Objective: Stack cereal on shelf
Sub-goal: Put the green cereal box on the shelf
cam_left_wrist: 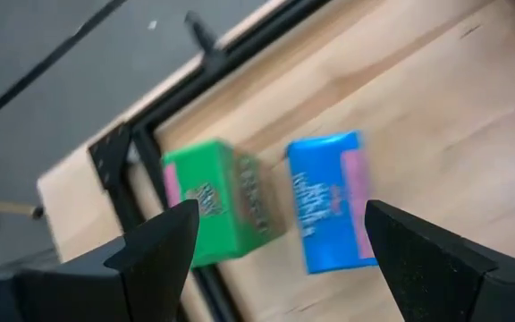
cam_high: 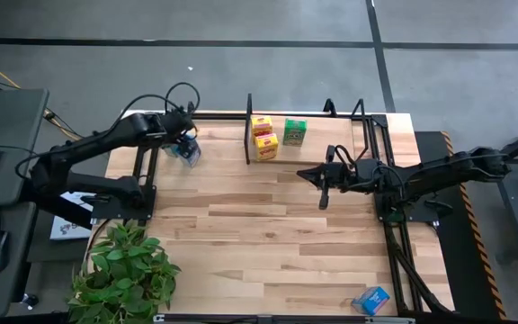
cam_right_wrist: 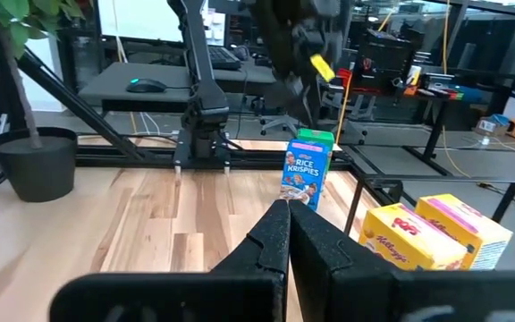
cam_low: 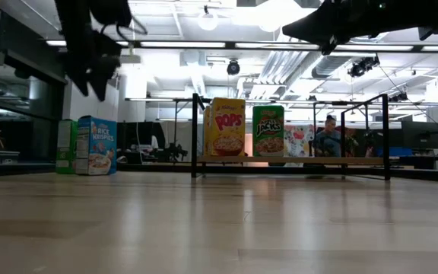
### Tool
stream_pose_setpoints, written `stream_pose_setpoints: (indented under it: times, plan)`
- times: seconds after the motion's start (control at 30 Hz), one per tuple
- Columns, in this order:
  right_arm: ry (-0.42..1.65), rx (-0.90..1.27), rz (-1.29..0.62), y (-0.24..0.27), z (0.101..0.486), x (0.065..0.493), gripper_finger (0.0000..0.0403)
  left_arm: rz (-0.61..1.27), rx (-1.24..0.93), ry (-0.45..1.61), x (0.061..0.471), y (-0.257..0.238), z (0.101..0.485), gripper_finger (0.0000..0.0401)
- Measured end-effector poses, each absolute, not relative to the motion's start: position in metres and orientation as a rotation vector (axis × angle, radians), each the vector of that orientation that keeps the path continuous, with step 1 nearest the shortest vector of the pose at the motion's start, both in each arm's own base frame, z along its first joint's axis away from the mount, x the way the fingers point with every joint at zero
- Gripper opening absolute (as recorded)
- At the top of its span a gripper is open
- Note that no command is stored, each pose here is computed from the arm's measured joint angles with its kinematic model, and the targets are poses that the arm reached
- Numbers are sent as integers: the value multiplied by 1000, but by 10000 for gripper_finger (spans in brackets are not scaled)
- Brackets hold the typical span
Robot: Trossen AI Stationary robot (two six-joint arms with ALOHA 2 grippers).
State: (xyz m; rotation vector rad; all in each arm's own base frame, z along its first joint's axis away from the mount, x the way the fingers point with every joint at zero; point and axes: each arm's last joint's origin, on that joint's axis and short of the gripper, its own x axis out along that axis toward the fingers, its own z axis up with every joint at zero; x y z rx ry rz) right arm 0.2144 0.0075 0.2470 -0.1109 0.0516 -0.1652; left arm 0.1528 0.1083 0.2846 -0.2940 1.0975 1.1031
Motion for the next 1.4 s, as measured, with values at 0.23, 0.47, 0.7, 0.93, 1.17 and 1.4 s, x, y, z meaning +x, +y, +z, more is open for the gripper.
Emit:
stream_pose_setpoints:
  times: [0.23,0.47,0.7,0.93,1.17,1.4]
  plan:
    - [52,-111,-164,8,247,214,0,1211,-344,1121,139,126,259,312]
    - [62,-112,-163,8,246,214,0,1216,-414,1091,128,143,246,312]
    - [74,-114,-163,8,245,214,0,1250,-468,1090,118,151,245,312]
    - [74,-96,-163,8,245,214,0,1227,-502,1123,120,155,238,312]
    - [80,-96,-163,8,244,214,0,1246,-504,1203,126,164,223,311]
    - [80,-96,-163,8,244,214,0,1260,-495,1241,132,171,214,301]
